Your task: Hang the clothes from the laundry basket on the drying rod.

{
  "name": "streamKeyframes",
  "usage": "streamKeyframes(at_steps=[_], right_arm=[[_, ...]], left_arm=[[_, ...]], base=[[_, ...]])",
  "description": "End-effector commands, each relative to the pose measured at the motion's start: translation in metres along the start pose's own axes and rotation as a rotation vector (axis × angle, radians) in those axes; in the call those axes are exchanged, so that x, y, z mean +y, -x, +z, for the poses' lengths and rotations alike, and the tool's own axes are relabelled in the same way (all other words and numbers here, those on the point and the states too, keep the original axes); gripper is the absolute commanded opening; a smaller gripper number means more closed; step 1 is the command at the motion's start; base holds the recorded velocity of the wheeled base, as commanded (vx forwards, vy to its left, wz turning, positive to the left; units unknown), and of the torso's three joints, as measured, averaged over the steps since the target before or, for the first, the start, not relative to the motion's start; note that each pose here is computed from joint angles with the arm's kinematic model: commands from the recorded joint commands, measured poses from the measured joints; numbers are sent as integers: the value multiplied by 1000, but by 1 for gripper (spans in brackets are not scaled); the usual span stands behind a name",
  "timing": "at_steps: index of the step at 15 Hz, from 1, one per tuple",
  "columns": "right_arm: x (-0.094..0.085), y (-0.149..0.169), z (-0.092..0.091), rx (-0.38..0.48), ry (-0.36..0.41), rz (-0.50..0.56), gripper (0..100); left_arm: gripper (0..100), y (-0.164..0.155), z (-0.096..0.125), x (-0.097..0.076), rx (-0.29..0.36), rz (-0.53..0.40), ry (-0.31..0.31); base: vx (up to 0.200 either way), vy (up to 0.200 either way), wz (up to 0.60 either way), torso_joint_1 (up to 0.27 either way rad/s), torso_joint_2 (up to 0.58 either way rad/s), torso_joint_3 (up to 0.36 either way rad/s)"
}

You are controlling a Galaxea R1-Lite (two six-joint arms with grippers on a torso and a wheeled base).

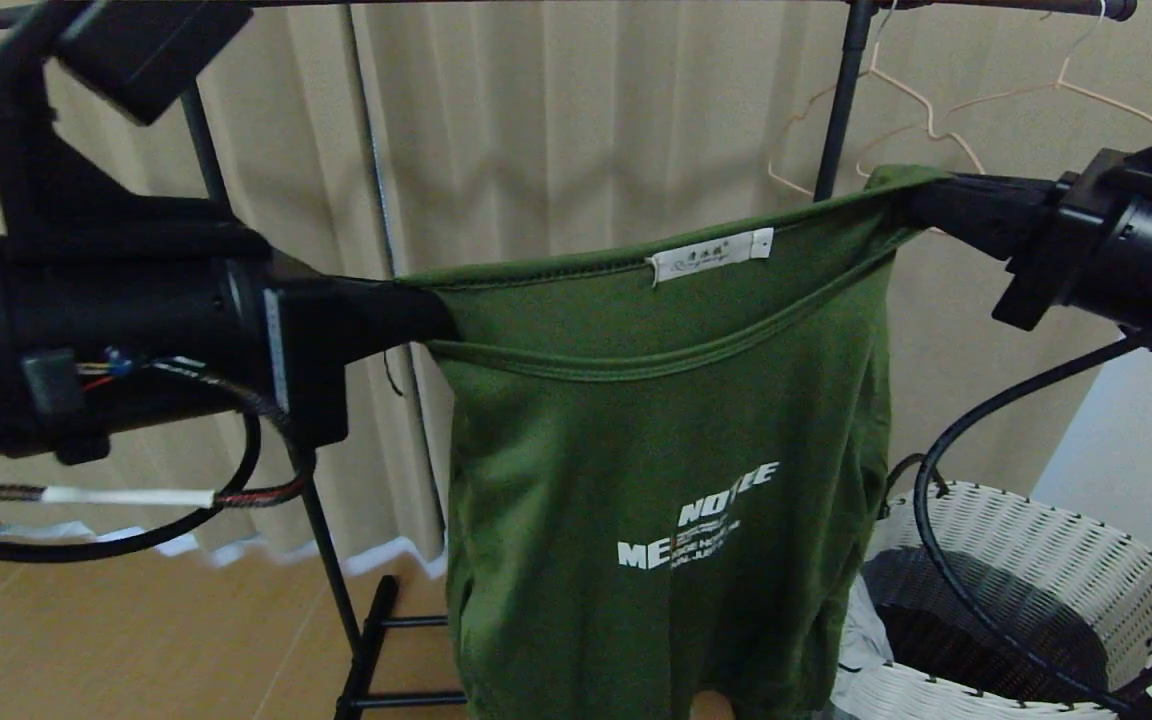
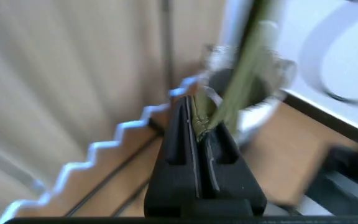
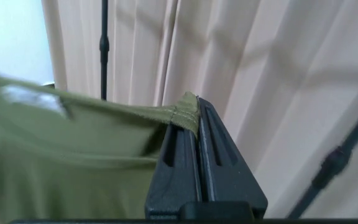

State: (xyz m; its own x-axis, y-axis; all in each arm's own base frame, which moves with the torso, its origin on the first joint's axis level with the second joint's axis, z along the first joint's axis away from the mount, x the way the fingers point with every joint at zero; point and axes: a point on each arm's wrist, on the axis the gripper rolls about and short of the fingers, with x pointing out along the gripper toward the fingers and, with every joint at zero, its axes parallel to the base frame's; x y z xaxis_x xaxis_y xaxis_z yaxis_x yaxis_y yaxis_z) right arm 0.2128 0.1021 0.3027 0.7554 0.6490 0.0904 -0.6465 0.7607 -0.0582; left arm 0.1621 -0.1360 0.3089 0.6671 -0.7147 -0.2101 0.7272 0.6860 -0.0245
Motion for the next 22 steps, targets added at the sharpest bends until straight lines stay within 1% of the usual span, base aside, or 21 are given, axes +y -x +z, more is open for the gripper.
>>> streamKeyframes(at_steps=[1,3,8,10,12,13,14,15,16,17,18,19,21,22], right_arm=[[-6,-24,-10,21,-15,5,0],[-7,-31,-10,20,-15,7,0],[-6,-28,-6,8,-11,5,0],[-5,-22,-2,-1,-9,0,0],[-2,-9,6,-13,-5,0,0],[-2,-9,6,-13,-5,0,0],[1,2,11,-7,-7,0,0],[4,13,19,-10,-6,1,0],[4,13,19,-10,-6,1,0],[10,33,26,5,-10,2,0],[10,34,26,5,-10,2,0],[16,53,28,37,-22,9,0],[18,61,21,62,-29,11,0],[19,61,18,70,-31,11,0]], left_arm=[[0,30,1,-7,-61,-80,-14],[0,39,1,-15,-75,-175,-28],[0,37,-5,-15,-57,-175,-28],[0,35,-3,-13,-59,-159,-26],[0,28,0,-7,-67,-74,-22],[0,28,0,-7,-67,-74,-22],[0,18,-2,-4,-55,21,-16],[0,3,-2,0,-61,121,-13],[0,3,-2,0,-61,121,-13],[0,-20,2,5,-122,187,-13],[0,-21,2,5,-122,189,-13],[0,-37,6,9,-150,246,-12],[0,-37,13,8,-186,245,-23],[0,-37,15,8,-192,244,-29]], base=[[0,0,0,0,0,0],[0,0,0,0,0,0],[0,0,0,0,0,0],[0,0,0,0,0,0],[0,0,0,0,0,0],[0,0,0,0,0,0],[0,0,0,0,0,0],[0,0,0,0,0,0],[0,0,0,0,0,0],[0,0,0,0,0,0],[0,0,0,0,0,0],[0,0,0,0,0,0],[0,0,0,0,0,0],[0,0,0,0,0,0]])
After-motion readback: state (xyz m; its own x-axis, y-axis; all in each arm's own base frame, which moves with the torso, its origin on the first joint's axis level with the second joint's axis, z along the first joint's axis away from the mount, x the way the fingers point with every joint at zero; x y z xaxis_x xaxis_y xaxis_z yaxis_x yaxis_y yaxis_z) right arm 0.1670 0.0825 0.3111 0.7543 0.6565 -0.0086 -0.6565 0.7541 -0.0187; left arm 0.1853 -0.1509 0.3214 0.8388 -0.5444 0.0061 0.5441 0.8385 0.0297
